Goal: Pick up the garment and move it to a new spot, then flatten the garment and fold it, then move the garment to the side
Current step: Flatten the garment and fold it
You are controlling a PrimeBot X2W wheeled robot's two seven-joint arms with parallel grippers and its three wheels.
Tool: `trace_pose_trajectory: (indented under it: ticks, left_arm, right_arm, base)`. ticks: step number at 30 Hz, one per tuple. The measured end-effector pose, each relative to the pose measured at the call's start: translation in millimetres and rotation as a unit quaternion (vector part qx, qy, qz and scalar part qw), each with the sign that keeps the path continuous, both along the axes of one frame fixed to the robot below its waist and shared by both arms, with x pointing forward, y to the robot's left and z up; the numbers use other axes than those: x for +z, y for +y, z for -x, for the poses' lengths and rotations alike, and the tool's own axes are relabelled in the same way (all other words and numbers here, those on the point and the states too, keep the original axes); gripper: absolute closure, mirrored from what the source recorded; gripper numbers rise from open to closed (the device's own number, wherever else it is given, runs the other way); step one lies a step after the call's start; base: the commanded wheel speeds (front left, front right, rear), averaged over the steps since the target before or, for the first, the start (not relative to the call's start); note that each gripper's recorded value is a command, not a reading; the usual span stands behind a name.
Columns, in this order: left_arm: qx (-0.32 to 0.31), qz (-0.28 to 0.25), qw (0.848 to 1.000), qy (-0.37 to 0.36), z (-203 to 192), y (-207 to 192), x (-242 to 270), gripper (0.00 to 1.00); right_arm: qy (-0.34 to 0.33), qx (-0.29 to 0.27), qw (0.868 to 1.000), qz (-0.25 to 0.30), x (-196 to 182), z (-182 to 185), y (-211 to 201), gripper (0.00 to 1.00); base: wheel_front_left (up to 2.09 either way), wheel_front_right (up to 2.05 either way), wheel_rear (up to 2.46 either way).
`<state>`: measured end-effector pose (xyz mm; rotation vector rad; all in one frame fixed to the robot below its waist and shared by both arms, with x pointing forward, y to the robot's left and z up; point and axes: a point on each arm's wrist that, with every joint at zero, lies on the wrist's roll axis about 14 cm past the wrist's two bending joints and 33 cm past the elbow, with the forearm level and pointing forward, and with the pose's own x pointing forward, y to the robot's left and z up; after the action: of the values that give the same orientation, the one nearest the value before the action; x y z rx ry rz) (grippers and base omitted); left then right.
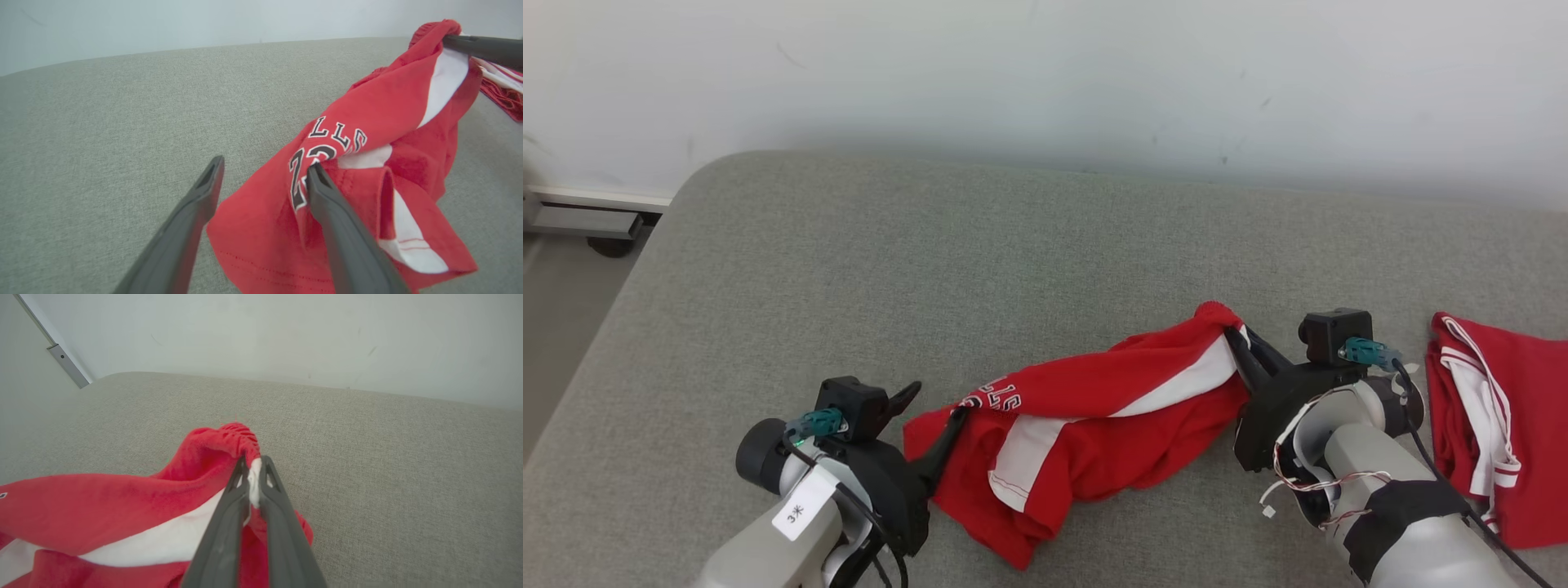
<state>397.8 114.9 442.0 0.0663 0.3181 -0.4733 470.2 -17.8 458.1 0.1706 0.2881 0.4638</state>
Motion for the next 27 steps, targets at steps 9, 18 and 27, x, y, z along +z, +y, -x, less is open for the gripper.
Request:
trace_pose_trajectory:
  ticks: [9,18,27]
  left_arm:
    - [-0.019,0.027,0.999,-0.022,24.1,-41.7,6.6,0.0]
    - [-0.018,0.045,0.998,-0.05,39.3,-54.9,20.8,0.0]
    - [0.003,0.075,0.997,0.01,64.1,-53.9,-6.8,0.0]
  right_arm:
    - [0.008,0.006,1.0,0.004,-3.1,5.1,5.5,1.0]
    - [0.013,0.014,1.0,0.003,-6.7,10.1,13.0,1.0]
    - [0.018,0.018,1.0,0.0,-10.2,12.2,15.3,1.0]
  base:
    - [0.0,0.0,0.0]
    - [0.0,0.0,0.0]
    - [0.0,0.0,0.0]
